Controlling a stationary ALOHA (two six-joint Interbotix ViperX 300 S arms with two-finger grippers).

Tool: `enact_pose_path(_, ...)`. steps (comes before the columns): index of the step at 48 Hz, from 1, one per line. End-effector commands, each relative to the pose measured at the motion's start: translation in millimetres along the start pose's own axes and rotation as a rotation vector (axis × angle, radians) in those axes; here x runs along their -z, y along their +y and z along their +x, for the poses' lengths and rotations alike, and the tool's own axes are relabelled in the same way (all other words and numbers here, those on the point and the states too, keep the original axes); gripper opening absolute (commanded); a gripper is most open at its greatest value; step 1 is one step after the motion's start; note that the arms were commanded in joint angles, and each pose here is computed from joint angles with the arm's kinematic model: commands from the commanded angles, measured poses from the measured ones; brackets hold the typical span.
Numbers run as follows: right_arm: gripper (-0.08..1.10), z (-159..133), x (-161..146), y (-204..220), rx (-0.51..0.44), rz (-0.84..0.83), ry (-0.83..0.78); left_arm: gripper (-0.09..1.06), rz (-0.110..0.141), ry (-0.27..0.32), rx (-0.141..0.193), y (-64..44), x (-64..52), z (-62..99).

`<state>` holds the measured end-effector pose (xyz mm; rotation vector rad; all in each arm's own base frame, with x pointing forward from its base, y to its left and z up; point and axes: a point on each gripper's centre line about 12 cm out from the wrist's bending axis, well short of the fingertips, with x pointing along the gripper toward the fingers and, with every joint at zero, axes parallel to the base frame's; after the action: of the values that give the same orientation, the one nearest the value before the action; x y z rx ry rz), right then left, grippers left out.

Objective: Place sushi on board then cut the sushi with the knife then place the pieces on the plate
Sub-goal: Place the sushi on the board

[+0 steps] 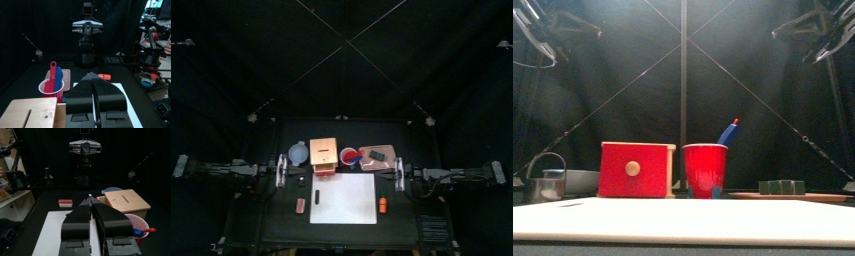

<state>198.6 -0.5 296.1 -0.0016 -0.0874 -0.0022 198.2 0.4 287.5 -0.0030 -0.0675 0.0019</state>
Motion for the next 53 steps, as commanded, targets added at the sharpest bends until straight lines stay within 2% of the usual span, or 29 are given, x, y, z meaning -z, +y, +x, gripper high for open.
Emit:
enact_pose_path(1, 0.00, 1.8, 1.8, -6.4, 0.033, 0.013, 0.014, 0.15, 0.008, -0.077, -0.006, 1.1, -17.6, 6.0)
enact_pose_path(7, 0.04, -1.9, 11.7, -32.5, 0.167, 0.032, 0.107, 0.17, 0.011, -0.141, -0.028, 5.5, -24.9, 5.6)
enact_pose_path(10, 0.04, -9.4, 24.4, -52.5, 0.276, 0.065, 0.214, 0.17, 0.013, -0.161, -0.049, 9.8, -27.1, 5.3)
enact_pose_path(17, 0.05, -37.1, 50.9, -92.2, 0.522, 0.174, 0.451, 0.17, 0.021, -0.152, -0.105, 21.4, -24.4, 5.8)
enact_pose_path(24, 0.09, -56.4, 62.4, -111.1, 0.659, 0.282, 0.580, 0.17, 0.027, -0.138, -0.144, 29.9, -21.0, 7.8)
enact_pose_path(26, 0.12, -58.8, 63.0, -114.3, 0.678, 0.291, 0.598, 0.17, 0.028, -0.128, -0.153, 32.1, -18.9, 9.2)
enact_pose_path(32, 0.32, -56.0, 61.8, -121.6, 0.692, 0.280, 0.625, 0.17, 0.029, -0.101, -0.178, 38.3, -13.7, 14.5)
enact_pose_path(37, 0.55, -48.9, 61.7, -127.2, 0.688, 0.271, 0.657, 0.17, 0.029, -0.092, -0.187, 41.0, -12.8, 17.7)
enact_pose_path(40, 0.73, -43.1, 64.6, -130.0, 0.681, 0.275, 0.680, 0.17, 0.029, -0.092, -0.189, 41.4, -13.0, 18.1)
enact_pose_path(45, 0.94, -36.3, 70.4, -134.9, 0.678, 0.285, 0.701, 0.17, 0.032, -0.090, -0.188, 41.3, -12.4, 17.9)
enact_pose_path(48, 1.00, -31.2, 74.1, -137.3, 0.672, 0.286, 0.709, 0.17, 0.032, -0.087, -0.193, 42.2, -11.2, 17.4)
enact_pose_path(53, 1.00, -20.7, 81.1, -140.0, 0.647, 0.273, 0.736, 0.17, 0.034, -0.084, -0.210, 45.8, -10.1, 16.4)
